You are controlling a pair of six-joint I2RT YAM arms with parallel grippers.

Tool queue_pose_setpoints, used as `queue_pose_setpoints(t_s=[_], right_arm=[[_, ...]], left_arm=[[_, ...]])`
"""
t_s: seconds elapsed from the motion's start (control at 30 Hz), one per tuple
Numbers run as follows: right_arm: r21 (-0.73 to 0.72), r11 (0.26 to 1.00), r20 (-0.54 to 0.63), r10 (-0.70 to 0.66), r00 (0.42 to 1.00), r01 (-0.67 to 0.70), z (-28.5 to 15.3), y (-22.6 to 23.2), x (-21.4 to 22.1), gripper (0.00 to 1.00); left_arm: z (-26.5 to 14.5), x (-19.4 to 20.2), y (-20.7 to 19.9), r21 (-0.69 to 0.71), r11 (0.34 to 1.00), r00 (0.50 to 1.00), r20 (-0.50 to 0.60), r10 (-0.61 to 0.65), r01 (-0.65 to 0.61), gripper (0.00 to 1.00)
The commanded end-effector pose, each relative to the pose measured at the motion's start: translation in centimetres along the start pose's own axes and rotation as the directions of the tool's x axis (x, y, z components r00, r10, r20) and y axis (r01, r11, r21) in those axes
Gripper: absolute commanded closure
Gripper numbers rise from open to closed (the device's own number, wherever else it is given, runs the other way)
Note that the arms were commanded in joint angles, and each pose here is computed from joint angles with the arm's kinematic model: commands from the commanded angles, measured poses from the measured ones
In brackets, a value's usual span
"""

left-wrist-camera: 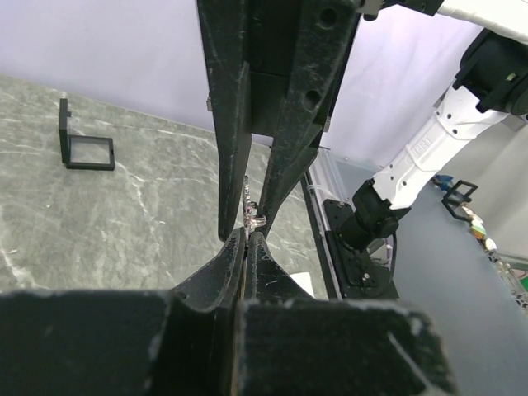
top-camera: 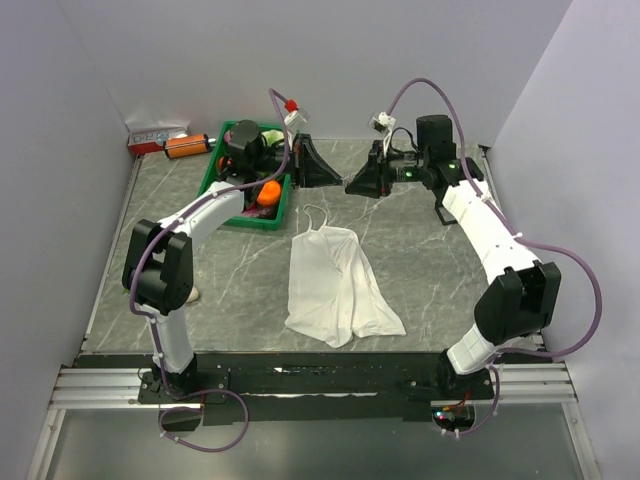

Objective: Remove the brooch from the garment

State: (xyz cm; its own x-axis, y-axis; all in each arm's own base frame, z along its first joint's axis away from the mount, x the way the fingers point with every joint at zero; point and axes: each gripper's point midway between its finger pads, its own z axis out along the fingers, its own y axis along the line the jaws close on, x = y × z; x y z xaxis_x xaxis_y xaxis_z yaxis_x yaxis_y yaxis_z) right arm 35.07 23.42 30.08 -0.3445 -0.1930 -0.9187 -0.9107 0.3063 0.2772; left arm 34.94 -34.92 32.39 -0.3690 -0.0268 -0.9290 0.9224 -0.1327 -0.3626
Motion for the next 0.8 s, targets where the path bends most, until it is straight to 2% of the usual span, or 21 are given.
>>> queue_pose_setpoints(t_s=[0.0,0.27,0.3,0.37,0.4,0.7,0.77], right_arm=[[0.073,0.996,0.064,0.05,0.997,-0.055,-0.2,-2.3,-2.1,0.74],[0.129,0.973,0.093,0.182,0.979,-0.193,-0.6,-4.8,-1.6,0.77],[0.131,0.971,0.098,0.186,0.978,-0.198,-0.6,-5.0,-1.7,0.77],[0.124,0.964,0.11,0.221,0.969,-0.234,-0.6,-5.2,-1.7,0.77],[0.122,0.961,0.116,0.234,0.965,-0.248,-0.7,-5.4,-1.7,0.77],[0.116,0.92,0.168,0.353,0.92,-0.374,-1.3,-7.5,-1.5,0.78],[0.111,0.908,0.184,0.381,0.906,-0.404,-1.4,-7.7,-1.7,0.78]], left_arm=[[0.4,-2.4,-3.2,0.061,0.99,0.991,-0.008,0.13,-0.13,0.99],[1.0,-2.5,-3.3,0.071,0.978,0.979,-0.056,0.198,-0.194,0.99],[1.0,-2.5,-3.2,0.075,0.97,0.97,-0.058,0.237,-0.233,0.99],[1.3,-2.3,-3.2,0.076,0.972,0.97,-0.081,0.227,-0.221,0.99],[1.4,-2.3,-3.0,0.077,0.96,0.957,-0.088,0.276,-0.269,0.99],[2.3,-2.3,-3.0,0.084,0.892,0.879,-0.155,0.451,-0.443,0.99],[2.3,-2.3,-3.2,0.084,0.889,0.873,-0.169,0.458,-0.45,0.99]])
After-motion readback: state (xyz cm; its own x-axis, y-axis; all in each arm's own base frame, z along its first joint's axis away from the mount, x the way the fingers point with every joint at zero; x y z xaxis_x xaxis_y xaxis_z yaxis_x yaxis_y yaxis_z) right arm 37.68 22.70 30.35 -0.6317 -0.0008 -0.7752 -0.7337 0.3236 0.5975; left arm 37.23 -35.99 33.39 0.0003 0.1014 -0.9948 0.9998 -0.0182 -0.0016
